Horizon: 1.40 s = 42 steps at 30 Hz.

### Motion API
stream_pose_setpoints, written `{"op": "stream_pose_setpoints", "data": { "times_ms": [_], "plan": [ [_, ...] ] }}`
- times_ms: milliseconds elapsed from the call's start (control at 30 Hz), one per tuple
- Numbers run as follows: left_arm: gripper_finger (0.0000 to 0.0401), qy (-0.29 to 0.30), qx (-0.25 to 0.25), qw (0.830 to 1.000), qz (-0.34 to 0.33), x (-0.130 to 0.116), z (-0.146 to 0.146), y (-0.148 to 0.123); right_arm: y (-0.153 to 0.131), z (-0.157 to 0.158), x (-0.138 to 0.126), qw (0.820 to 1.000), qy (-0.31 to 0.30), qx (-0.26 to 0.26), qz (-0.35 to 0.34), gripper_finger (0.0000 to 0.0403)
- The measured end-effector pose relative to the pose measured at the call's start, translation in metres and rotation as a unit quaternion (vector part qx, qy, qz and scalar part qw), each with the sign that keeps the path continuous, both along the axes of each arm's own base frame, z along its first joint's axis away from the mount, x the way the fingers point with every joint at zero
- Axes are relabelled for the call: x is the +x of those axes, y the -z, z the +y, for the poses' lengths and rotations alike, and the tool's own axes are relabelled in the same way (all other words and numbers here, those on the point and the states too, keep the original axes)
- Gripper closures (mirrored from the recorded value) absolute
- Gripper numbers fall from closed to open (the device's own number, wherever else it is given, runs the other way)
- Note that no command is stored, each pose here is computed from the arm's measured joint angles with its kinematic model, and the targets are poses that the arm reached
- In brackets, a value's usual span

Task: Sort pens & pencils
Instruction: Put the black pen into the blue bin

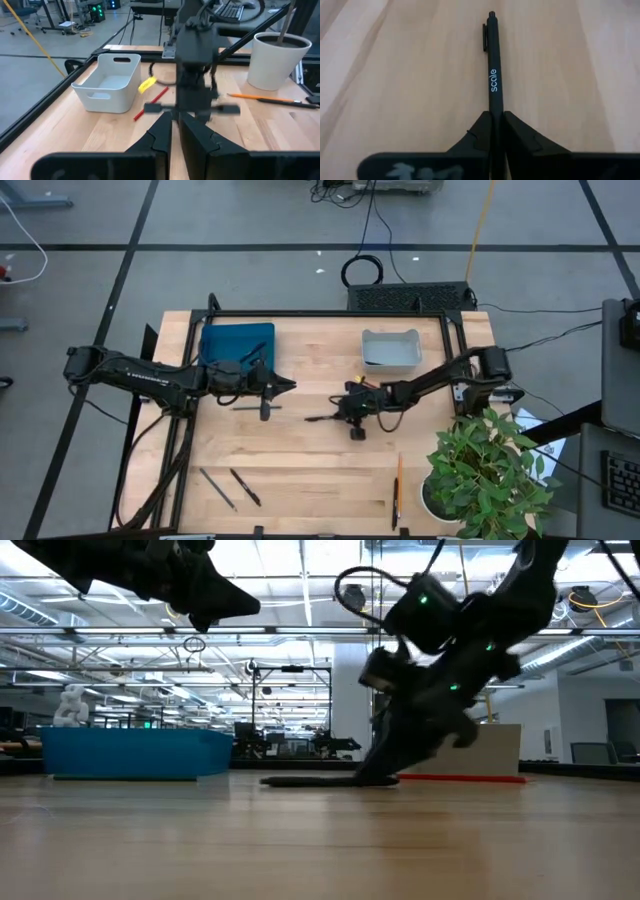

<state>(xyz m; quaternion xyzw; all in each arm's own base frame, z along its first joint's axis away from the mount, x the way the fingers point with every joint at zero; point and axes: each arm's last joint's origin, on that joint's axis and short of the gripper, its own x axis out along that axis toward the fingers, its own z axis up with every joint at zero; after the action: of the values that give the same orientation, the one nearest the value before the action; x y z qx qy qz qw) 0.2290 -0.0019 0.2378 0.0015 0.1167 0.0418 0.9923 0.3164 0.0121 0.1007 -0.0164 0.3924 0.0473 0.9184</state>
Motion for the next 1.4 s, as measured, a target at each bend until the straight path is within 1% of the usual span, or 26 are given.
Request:
{"op": "stream_pose_setpoints", "data": {
  "times_ms": [133, 200, 267, 300, 367, 467, 567, 633, 800, 867, 967, 1067, 1267, 1400],
  "plan": [
    [0.0359, 0.002, 0.005, 1.0, 0.013, -0.001, 0.0, 0.002, -0.026, 0.004, -0.01, 0.999, -0.014, -0.008, -0.038, 0.0385],
    [0.0359, 0.002, 0.006, 1.0, 0.02, -0.001, 0.0, 0.004, -0.04, 0.006, -0.017, 0.997, -0.01, -0.017, -0.074, 0.0385],
    [0.0359, 0.004, 0.005, 1.0, 0.022, -0.001, -0.001, 0.004, -0.047, 0.006, -0.027, 0.994, -0.006, -0.024, -0.103, 0.0385],
    [0.0359, 0.005, 0.006, 1.0, 0.023, -0.001, -0.001, 0.004, -0.051, 0.006, -0.032, 0.991, -0.007, -0.025, -0.13, 0.0385],
    [0.0356, 0.009, 0.014, 1.0, 0.026, -0.001, -0.002, 0.005, -0.058, 0.006, -0.042, 0.981, -0.008, -0.025, -0.191, 0.0385],
    [0.0336, 0.02, 0.025, 0.999, 0.028, 0.001, -0.004, 0.006, -0.067, 0.003, -0.056, 0.958, -0.002, -0.022, -0.285, 0.0385],
    [0.0294, 0.03, 0.03, 0.999, 0.003, 0.007, -0.006, 0.006, -0.07, -0.002, -0.066, 0.937, 0.011, -0.021, -0.349, 0.0385],
    [0.0259, 0.033, 0.031, 0.999, -0.019, 0.017, -0.008, 0.008, -0.074, -0.005, -0.067, 0.925, 0.017, -0.021, -0.378, 0.0385],
    [0.0181, 0.029, 0.053, 0.996, -0.061, 0.04, -0.007, 0.025, -0.079, -0.009, -0.055, 0.914, 0.027, -0.019, -0.403, 0.0385],
    [0.0161, 0.02, 0.053, 0.994, -0.09, 0.047, -0.006, 0.027, -0.082, -0.009, -0.049, 0.91, 0.025, -0.023, -0.413, 0.0385],
    [0.0142, 0.017, 0.052, 0.991, -0.124, 0.052, -0.006, 0.028, -0.083, -0.008, -0.042, 0.91, 0.025, -0.023, -0.414, 0.0385],
    [0.0138, 0.023, 0.052, 0.988, -0.143, 0.056, -0.007, 0.03, -0.086, -0.008, -0.039, 0.906, 0.024, -0.023, -0.423, 0.0385],
    [0.0151, 0.042, 0.049, 0.982, -0.179, 0.058, -0.009, 0.029, -0.091, -0.008, -0.039, 0.898, 0.024, -0.021, -0.438, 0.0385],
    [0.0157, 0.042, 0.049, 0.98, -0.189, 0.058, -0.009, 0.027, -0.09, -0.008, -0.038, 0.899, 0.026, -0.018, -0.436, 0.0385]
  ]
}}
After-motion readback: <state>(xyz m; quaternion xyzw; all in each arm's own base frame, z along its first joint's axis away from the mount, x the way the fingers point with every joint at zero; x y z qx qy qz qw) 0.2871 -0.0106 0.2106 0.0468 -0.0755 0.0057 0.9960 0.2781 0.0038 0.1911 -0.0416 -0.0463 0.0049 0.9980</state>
